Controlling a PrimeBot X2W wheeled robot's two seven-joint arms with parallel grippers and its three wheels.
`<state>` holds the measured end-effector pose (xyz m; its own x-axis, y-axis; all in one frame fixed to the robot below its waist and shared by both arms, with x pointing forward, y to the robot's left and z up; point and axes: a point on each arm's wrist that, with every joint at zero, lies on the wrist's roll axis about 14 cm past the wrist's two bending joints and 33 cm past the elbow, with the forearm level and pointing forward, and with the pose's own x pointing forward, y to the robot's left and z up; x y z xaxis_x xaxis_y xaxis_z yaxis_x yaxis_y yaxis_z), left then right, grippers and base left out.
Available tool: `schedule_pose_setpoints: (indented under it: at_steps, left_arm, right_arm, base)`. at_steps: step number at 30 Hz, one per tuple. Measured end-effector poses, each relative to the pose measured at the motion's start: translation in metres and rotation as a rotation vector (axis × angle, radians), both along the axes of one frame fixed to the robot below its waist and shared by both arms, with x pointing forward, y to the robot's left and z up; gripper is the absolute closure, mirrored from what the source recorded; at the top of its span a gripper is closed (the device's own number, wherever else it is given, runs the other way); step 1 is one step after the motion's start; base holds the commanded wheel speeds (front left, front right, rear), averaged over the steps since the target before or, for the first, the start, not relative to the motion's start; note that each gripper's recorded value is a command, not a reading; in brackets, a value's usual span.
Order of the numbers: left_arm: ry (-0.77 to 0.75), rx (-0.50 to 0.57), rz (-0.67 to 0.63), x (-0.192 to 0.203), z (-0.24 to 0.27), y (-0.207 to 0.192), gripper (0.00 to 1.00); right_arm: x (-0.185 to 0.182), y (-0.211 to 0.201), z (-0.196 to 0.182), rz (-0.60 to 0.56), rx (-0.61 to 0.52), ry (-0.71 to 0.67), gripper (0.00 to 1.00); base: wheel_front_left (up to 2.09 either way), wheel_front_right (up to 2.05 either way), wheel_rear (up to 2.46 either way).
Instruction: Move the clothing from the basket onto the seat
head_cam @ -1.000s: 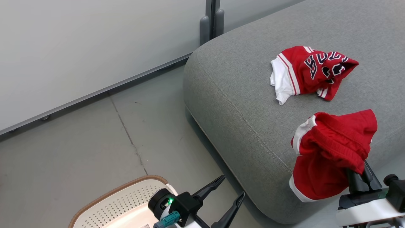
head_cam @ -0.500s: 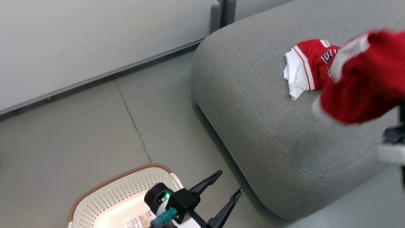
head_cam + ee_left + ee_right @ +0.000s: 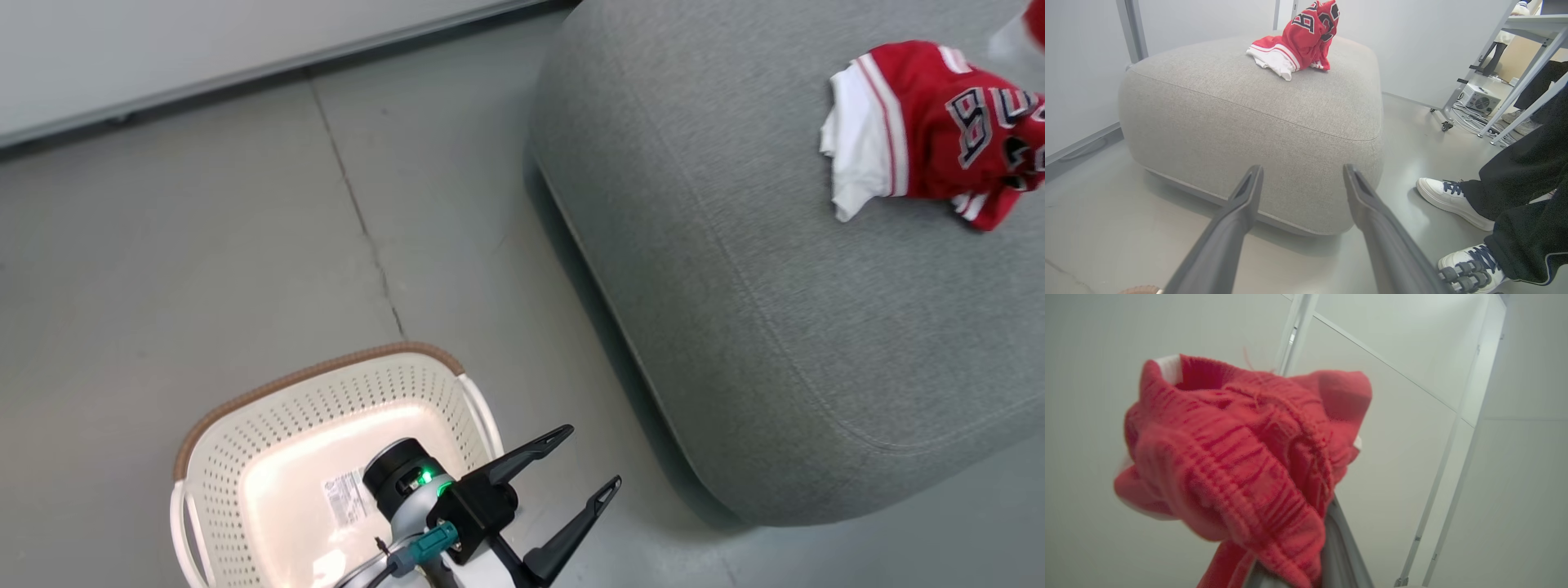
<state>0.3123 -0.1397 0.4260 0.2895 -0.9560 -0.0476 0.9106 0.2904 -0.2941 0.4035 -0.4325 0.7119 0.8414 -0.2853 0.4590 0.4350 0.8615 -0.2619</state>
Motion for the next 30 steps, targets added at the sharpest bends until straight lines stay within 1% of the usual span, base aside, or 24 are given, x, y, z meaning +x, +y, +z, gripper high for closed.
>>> schedule_pose_setpoints:
  at_steps: [4, 7, 11, 12, 16, 19, 22, 25, 30]
  left_arm:
    - [0.019, 0.007, -0.014, 0.001, -0.012, 0.002, 0.0]
    - [0.03, 0.012, -0.006, 0.008, -0.019, 0.005, 0.0]
    - [0.051, 0.014, 0.001, 0.013, -0.029, 0.009, 0.0]
    - [0.051, 0.014, 0.001, 0.013, -0.029, 0.009, 0.0]
    - [0.073, 0.017, 0.019, 0.021, -0.039, 0.014, 0.0]
    - [0.086, 0.028, 0.026, 0.025, -0.048, 0.018, 0.0]
    - [0.094, 0.029, 0.032, 0.028, -0.053, 0.02, 0.0]
    - [0.101, 0.022, 0.077, 0.039, -0.054, 0.025, 0.0]
    - [0.116, 0.03, 0.113, 0.047, -0.063, 0.031, 0.0]
  right_arm:
    - [0.017, -0.043, -0.018, -0.107, 0.086, 0.04, 1.0]
    - [0.034, -0.059, -0.037, -0.143, 0.168, 0.057, 1.0]
    - [0.05, -0.076, -0.079, -0.205, 0.254, 0.14, 1.0]
    - [0.05, -0.076, -0.079, -0.205, 0.254, 0.14, 1.0]
    - [0.072, -0.075, -0.109, -0.213, 0.287, 0.205, 1.0]
    - [0.085, -0.066, -0.144, -0.205, 0.315, 0.277, 1.0]
    - [0.082, -0.066, -0.182, -0.233, 0.367, 0.356, 1.0]
    - [0.071, -0.07, -0.223, -0.284, 0.461, 0.426, 1.0]
    - [0.054, -0.078, -0.263, -0.363, 0.549, 0.506, 1.0]
  base:
    - [0.0, 0.0, 0.0]
    - [0.0, 0.0, 0.0]
    - [0.0, 0.0, 0.0]
    - [0.0, 0.0, 0.0]
    - [0.0, 0.0, 0.0]
    - [0.0, 0.0, 0.0]
    - [0.0, 0.0, 0.0]
    - [0.0, 0.0, 0.0]
    - [0.0, 0.0, 0.0]
